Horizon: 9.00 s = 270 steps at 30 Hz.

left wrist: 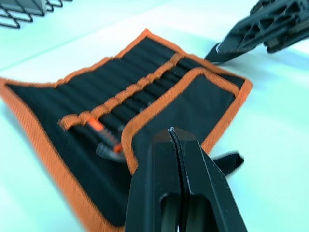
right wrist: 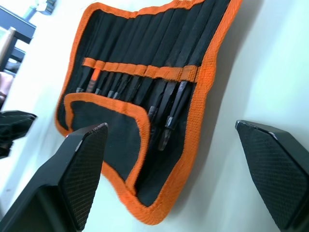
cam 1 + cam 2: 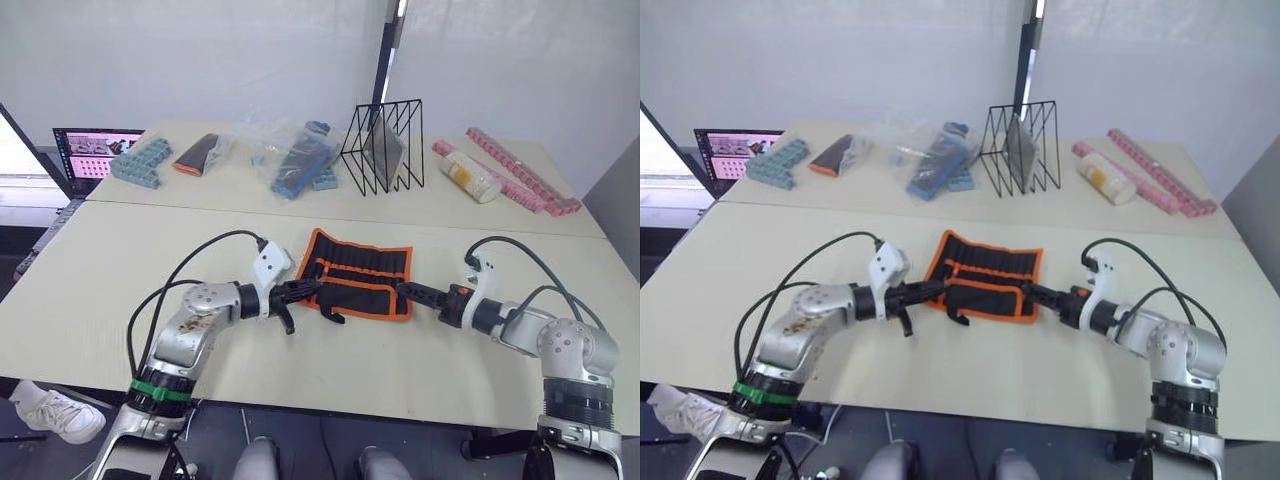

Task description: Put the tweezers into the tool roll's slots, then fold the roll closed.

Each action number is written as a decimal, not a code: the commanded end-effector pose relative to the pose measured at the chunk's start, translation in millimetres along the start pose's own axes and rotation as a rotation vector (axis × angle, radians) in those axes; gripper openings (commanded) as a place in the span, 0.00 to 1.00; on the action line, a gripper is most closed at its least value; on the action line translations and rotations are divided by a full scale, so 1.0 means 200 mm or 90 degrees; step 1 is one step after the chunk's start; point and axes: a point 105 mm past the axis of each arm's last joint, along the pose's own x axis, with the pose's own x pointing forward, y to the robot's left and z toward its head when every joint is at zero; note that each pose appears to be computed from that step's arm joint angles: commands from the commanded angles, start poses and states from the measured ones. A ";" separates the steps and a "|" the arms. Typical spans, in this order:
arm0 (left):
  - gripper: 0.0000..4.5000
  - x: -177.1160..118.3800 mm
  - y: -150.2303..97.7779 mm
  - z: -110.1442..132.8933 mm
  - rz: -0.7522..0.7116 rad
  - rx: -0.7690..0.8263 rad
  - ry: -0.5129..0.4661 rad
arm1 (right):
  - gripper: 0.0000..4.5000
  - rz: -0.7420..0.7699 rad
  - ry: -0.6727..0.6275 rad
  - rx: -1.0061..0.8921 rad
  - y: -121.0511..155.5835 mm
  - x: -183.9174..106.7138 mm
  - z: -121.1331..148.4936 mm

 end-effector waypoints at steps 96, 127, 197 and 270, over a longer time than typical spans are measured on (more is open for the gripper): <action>0.77 -0.10 0.08 0.07 0.144 -0.310 -0.106 | 0.00 0.077 0.000 -0.261 0.11 0.23 -0.15; 0.00 0.05 0.16 0.01 0.179 -0.429 -0.085 | 0.00 0.076 -0.029 -0.312 0.21 0.25 -0.15; 0.00 0.38 0.03 -0.26 -0.022 0.002 0.197 | 0.00 0.074 -0.100 -0.483 0.24 0.42 0.12; 0.01 0.28 0.12 -0.35 0.040 -0.116 0.126 | 0.00 0.101 -0.059 -0.469 0.33 0.69 0.02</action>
